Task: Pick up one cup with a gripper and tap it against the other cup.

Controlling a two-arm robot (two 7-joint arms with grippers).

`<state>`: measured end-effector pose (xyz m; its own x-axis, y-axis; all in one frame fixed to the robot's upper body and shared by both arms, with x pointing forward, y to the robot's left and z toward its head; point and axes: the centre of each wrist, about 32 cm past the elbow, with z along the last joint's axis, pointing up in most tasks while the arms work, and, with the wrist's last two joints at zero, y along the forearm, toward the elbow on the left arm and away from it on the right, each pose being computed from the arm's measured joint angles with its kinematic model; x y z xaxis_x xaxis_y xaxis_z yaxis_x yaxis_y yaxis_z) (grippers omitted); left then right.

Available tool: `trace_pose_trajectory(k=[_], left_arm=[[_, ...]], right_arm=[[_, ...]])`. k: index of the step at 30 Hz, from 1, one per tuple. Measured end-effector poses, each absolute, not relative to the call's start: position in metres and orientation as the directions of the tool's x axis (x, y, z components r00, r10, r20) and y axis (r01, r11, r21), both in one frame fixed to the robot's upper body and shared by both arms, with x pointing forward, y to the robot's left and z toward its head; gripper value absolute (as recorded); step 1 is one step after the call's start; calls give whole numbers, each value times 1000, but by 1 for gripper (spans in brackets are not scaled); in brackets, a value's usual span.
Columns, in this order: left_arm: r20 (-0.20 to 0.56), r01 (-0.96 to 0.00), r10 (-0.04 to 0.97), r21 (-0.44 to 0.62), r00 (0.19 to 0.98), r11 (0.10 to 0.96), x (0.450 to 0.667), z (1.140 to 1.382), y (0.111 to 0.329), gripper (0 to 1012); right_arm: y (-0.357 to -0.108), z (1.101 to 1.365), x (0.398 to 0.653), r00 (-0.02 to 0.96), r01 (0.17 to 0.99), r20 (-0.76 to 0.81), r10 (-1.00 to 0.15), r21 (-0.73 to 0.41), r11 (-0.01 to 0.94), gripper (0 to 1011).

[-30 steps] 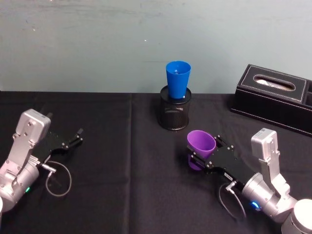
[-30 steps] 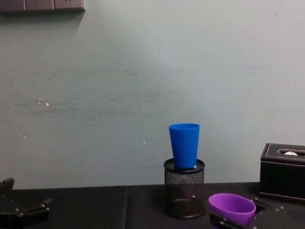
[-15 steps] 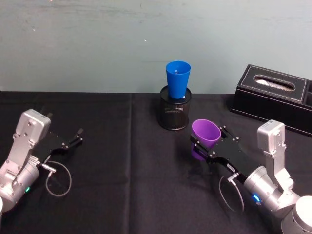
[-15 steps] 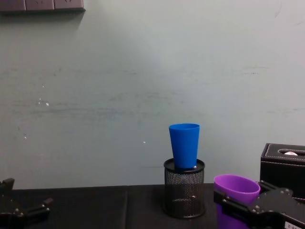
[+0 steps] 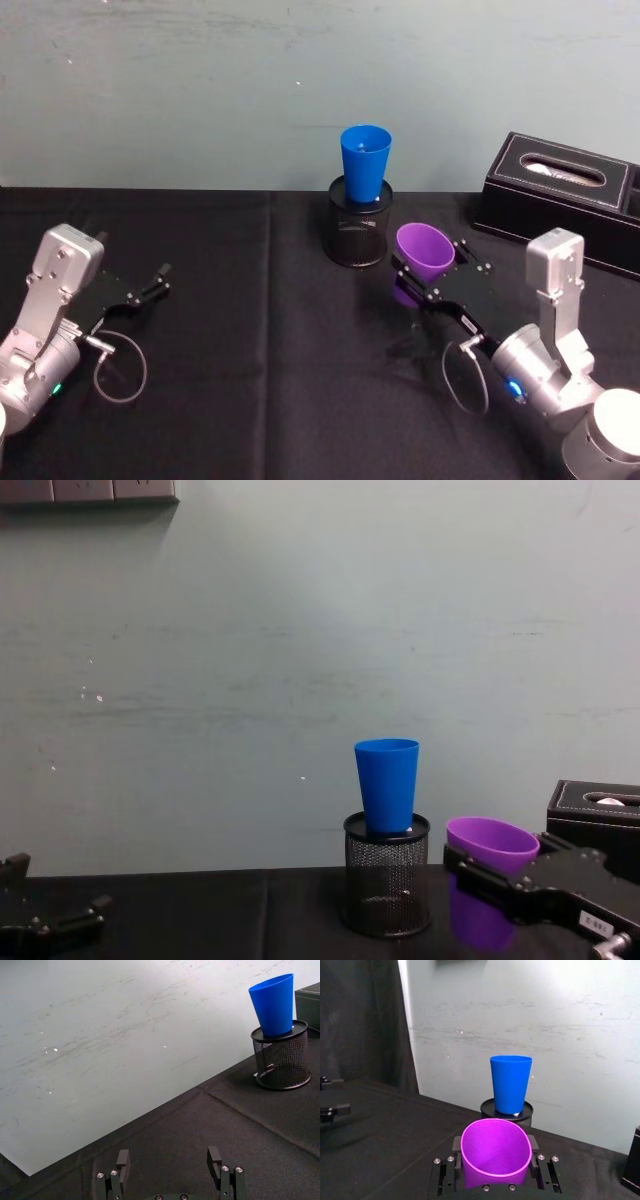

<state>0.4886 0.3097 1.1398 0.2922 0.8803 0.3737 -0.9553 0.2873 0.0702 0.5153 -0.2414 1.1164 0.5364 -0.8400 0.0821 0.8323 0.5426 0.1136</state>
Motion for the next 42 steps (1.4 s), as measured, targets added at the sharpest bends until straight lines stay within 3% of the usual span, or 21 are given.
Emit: trace_pose_trajectory(k=[42], left_arm=[[374, -955, 880, 70, 292, 287, 489, 1140, 310, 1011]], right_arm=[[-227, 1143, 589, 552, 803, 131, -823, 181, 567, 735]])
